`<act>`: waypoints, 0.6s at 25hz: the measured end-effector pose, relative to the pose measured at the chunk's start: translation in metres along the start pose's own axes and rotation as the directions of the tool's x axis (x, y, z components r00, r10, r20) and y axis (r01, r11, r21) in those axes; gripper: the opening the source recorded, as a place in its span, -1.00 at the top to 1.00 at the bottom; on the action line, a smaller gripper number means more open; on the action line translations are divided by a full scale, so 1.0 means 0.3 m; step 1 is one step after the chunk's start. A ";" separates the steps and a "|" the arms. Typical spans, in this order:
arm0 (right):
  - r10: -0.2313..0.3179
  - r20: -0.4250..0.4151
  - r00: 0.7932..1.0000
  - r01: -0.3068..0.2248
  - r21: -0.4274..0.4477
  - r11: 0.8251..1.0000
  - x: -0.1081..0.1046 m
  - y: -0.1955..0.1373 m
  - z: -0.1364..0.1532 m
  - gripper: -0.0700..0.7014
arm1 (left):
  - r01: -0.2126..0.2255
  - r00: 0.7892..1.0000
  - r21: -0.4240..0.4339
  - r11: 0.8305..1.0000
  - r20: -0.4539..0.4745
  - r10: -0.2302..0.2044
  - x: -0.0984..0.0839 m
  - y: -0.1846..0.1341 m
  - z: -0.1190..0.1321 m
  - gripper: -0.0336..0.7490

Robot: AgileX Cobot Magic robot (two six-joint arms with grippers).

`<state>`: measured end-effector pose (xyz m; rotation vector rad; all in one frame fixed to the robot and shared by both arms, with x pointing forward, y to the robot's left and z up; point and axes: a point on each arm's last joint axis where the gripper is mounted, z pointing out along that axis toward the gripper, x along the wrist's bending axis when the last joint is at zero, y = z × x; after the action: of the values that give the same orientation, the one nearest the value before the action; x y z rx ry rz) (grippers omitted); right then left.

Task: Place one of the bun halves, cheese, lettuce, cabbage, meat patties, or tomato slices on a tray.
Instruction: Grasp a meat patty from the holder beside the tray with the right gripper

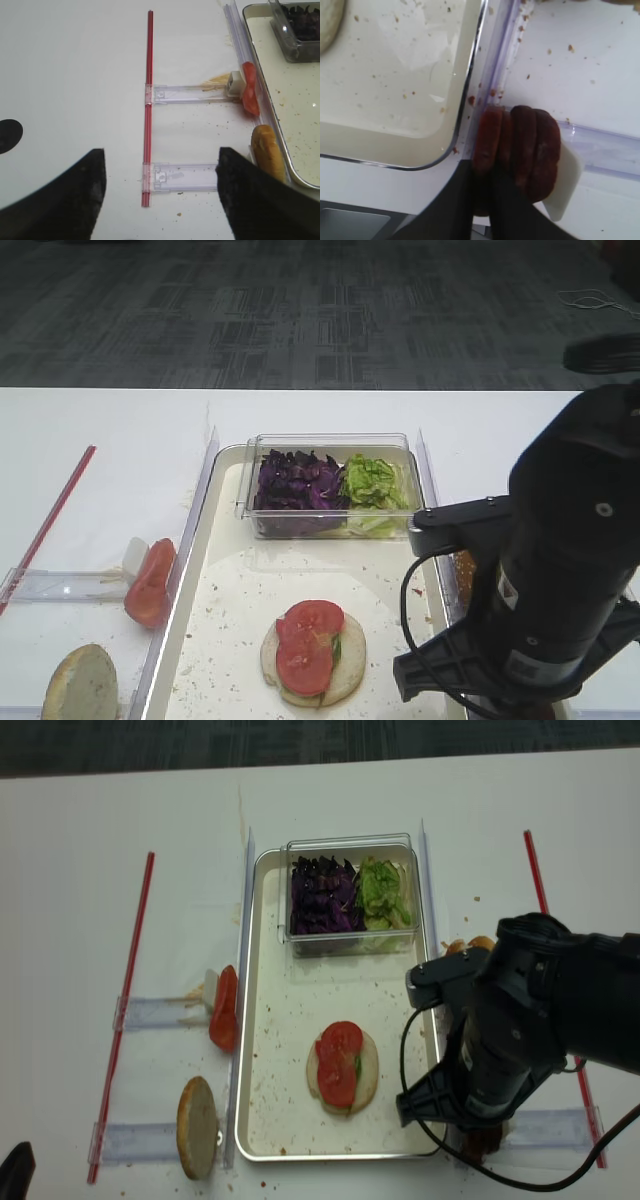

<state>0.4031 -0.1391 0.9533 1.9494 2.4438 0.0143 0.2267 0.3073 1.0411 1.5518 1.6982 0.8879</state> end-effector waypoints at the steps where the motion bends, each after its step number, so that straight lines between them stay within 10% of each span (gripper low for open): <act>1: 0.000 -0.002 1.000 0.000 -0.003 1.000 -0.001 -0.002 -0.003 0.52 | 0.000 1.000 0.000 1.000 0.000 0.000 0.000 0.000 0.000 -0.29; 15: 0.000 -0.017 1.000 0.000 -0.029 1.000 -0.008 -0.011 -0.029 0.53 | 0.000 1.000 0.000 1.000 0.000 0.000 0.000 0.000 0.000 -0.29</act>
<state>0.4001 -0.1421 0.9619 1.9459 2.4397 0.0656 0.2267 0.3073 1.0411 1.5518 1.6982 0.8879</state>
